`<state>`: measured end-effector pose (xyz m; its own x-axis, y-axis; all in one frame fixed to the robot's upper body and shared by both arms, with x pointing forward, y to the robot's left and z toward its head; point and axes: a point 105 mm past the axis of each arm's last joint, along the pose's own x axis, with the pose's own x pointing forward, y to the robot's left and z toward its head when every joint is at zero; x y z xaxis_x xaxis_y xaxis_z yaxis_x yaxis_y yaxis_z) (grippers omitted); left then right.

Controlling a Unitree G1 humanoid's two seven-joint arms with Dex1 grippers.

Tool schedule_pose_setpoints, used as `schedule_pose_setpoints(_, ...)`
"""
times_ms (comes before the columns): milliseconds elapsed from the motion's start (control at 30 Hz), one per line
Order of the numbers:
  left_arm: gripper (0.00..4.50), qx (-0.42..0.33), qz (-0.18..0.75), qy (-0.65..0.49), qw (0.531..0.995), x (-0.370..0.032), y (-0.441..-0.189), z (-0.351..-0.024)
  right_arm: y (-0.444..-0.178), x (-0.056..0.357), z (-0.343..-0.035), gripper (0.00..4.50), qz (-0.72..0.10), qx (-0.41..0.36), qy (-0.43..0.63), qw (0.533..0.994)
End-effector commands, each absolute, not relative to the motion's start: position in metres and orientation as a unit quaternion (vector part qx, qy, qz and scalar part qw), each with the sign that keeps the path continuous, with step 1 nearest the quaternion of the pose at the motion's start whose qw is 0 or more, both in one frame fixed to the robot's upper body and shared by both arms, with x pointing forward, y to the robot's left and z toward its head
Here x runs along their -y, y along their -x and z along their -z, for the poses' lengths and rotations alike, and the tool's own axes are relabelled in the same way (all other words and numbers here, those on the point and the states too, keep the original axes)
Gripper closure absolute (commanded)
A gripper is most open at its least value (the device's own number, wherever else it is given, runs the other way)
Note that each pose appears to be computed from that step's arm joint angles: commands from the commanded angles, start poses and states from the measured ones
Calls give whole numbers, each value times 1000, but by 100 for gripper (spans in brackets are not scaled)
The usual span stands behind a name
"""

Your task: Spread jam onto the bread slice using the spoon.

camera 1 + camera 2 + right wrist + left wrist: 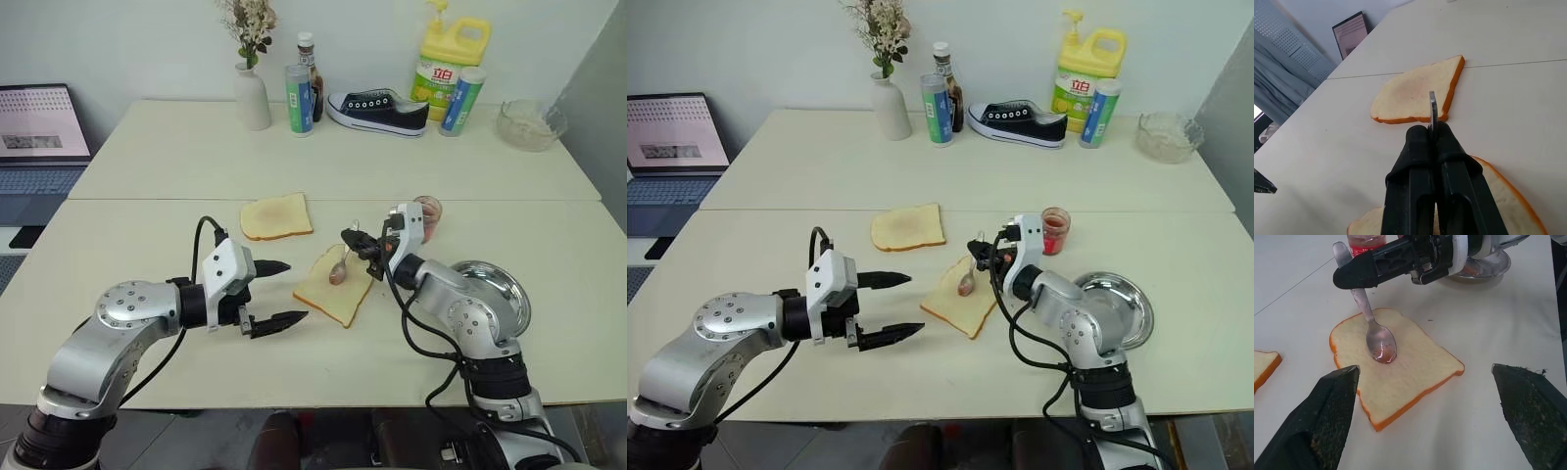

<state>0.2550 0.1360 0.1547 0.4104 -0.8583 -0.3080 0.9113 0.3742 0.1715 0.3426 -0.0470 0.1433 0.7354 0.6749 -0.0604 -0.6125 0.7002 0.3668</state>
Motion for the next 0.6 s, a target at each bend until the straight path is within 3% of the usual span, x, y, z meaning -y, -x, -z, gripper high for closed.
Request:
schedule_pose_setpoints(33,0,-74,542,-157,822,-134,-256,-159,-346,64,-149,448,-329,-76,-146,930)
schedule_pose_setpoints(300,0,-72,544,-157,821,-133,-260,-160,-348,84,-163,448,-313,-57,-131,939)
schedule_pose_setpoints(600,0,-69,544,-157,821,-132,-260,-161,-347,66,-188,448,-336,-38,-164,927)
